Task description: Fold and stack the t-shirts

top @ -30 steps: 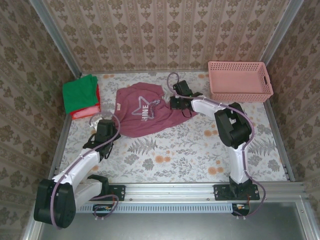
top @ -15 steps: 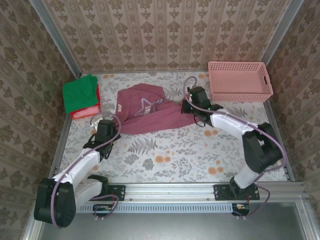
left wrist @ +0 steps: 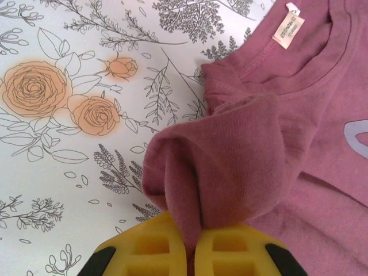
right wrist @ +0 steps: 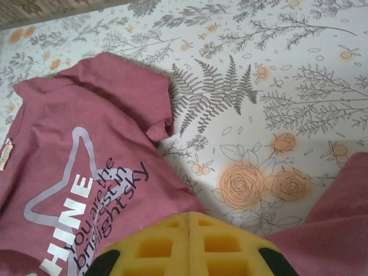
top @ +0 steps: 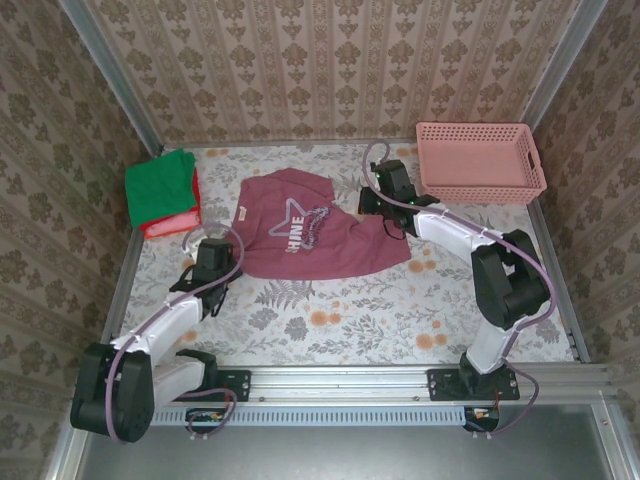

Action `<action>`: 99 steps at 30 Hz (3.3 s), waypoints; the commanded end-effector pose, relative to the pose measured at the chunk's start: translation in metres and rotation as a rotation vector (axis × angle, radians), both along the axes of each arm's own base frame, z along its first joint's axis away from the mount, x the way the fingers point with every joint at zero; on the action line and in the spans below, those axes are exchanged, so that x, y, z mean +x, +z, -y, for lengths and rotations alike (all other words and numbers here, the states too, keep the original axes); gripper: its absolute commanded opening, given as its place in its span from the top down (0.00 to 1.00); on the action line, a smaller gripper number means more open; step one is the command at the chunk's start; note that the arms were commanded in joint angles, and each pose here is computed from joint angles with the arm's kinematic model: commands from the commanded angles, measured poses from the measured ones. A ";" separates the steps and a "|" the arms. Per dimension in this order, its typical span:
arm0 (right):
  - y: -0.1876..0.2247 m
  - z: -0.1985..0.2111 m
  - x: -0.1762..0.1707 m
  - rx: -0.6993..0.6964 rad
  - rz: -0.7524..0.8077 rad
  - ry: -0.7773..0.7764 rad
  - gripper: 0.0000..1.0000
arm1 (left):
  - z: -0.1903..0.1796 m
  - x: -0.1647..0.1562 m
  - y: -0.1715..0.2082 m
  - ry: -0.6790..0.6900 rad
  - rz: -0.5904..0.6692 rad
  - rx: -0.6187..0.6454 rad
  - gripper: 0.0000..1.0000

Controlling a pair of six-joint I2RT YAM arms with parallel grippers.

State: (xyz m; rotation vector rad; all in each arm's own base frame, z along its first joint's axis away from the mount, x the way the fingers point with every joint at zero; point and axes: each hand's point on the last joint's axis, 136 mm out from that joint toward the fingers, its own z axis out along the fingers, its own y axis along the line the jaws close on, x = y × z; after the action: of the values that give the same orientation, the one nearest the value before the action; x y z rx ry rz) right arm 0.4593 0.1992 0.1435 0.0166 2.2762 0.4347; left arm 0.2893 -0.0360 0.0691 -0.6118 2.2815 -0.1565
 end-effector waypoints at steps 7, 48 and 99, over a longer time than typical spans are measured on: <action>-0.041 0.059 -0.034 -0.067 -0.126 -0.155 0.32 | -0.006 0.006 0.011 0.014 0.032 0.014 1.00; -0.017 0.114 -0.112 -0.029 -0.073 -0.233 0.65 | -0.013 -0.014 0.029 0.020 0.040 0.007 1.00; -0.097 0.150 -0.106 -0.017 -0.291 -0.404 1.00 | -0.022 -0.079 0.013 0.162 -0.236 -0.109 0.10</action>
State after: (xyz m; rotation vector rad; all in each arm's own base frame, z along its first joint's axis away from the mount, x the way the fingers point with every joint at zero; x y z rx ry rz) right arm 0.3527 0.0491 0.0510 0.5347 2.4696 0.1909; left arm 0.2227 -0.0123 0.0700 -0.8960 2.4322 -0.1551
